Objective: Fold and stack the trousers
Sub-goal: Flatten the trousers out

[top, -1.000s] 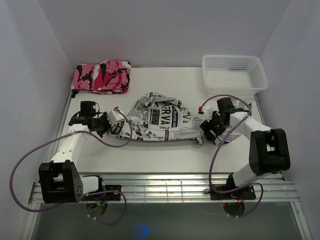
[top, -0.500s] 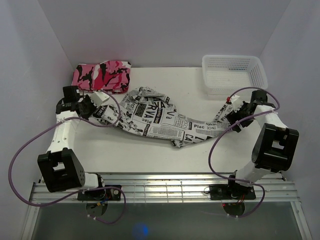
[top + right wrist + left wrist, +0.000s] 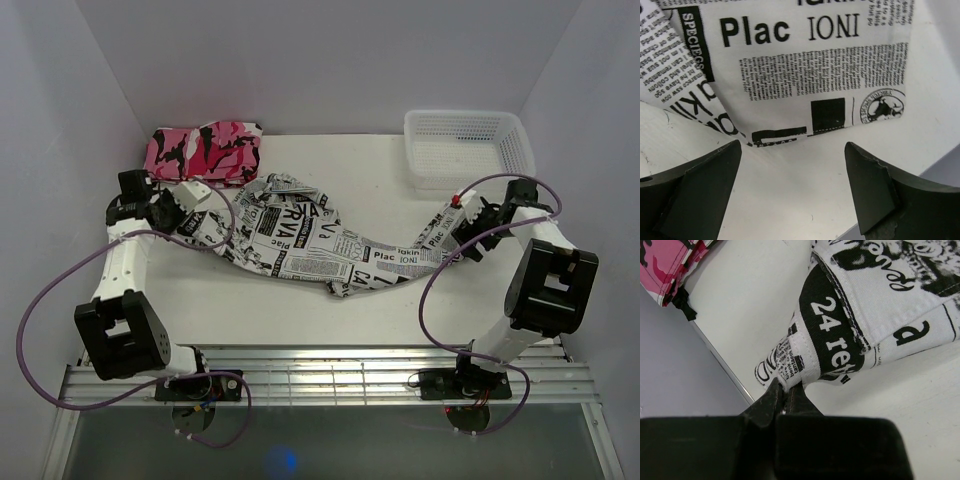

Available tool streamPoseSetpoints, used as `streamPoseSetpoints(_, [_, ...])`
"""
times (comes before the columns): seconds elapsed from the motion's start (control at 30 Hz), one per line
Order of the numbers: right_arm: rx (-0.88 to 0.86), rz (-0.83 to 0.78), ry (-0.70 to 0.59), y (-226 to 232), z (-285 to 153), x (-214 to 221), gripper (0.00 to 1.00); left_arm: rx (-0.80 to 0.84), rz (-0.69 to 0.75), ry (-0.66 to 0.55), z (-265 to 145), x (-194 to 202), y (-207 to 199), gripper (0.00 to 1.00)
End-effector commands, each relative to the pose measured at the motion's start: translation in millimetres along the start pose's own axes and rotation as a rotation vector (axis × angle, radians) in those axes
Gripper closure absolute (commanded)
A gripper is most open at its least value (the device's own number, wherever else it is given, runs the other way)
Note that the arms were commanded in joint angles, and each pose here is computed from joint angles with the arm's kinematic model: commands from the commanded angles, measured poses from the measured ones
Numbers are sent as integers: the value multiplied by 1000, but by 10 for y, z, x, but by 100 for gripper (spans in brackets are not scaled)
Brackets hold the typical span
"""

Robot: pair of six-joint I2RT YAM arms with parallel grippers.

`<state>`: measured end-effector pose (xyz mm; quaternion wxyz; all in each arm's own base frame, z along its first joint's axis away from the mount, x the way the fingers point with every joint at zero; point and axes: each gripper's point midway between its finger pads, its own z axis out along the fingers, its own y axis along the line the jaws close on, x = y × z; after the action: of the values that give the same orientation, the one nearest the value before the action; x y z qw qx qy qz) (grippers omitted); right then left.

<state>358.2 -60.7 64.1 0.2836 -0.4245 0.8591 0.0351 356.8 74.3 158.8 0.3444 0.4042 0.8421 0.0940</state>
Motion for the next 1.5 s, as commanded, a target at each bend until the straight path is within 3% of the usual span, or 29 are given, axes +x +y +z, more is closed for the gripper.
streamPoseSetpoints(0.0, [-94, -166, -49, 201, 78, 8, 11, -28, -40, -49, -45, -168, 197, 100])
streamPoseSetpoints(0.2, [-171, -274, -15, 370, 177, 186, 14, 2, -111, -53, 40, -196, 246, 100])
streamPoseSetpoints(0.27, [-205, -268, -13, 435, 257, 229, 19, 6, -120, -57, 53, -203, 251, 100])
streamPoseSetpoints(0.33, [-201, -266, 0, 408, 387, 240, 33, 2, -138, -66, 73, -222, 256, 100])
streamPoseSetpoints(0.37, [-195, -247, 5, 388, 412, 244, 52, 3, -149, -66, 86, -213, 250, 100])
streamPoseSetpoints(0.43, [-182, -234, -1, 276, 384, 162, 72, -20, -170, -87, 83, -262, 298, 100])
streamPoseSetpoints(0.47, [-176, -221, -11, 236, 338, 103, 89, -36, -179, -92, 77, -273, 324, 100])
streamPoseSetpoints(0.5, [-157, -194, -22, 163, 251, 62, 92, -69, -179, -114, 51, -319, 400, 100])
streamPoseSetpoints(0.67, [-37, -195, -118, -356, -661, -486, 92, -216, -241, -214, -79, -550, 742, 100])
streamPoseSetpoints(0.8, [3, -217, -95, -562, -1273, -653, 92, -408, -252, -323, -318, -790, 1186, 100])
streamPoseSetpoints(0.93, [-30, -252, -20, -449, -1505, -604, 92, -505, -218, -422, -671, -1035, 1364, 100])
streamPoseSetpoints(1.1, [-183, -289, 150, 47, -1265, -6, 92, -482, 6, -475, -974, -1084, 970, 100])
streamPoseSetpoints(1.33, [-609, -161, 220, 1244, -614, 515, 92, -375, 109, -354, -709, -451, 104, 100])
streamPoseSetpoints(1.4, [-665, -167, 243, 1422, -527, 507, 84, -371, 103, -317, -690, -301, 3, 100])
streamPoseSetpoints(1.43, [-663, -181, 247, 1447, -486, 501, 64, -358, 119, -298, -657, -232, -53, 100])
streamPoseSetpoints(1.47, [-659, -203, 243, 1462, -448, 447, 56, -330, 109, -271, -583, -107, -161, 100])
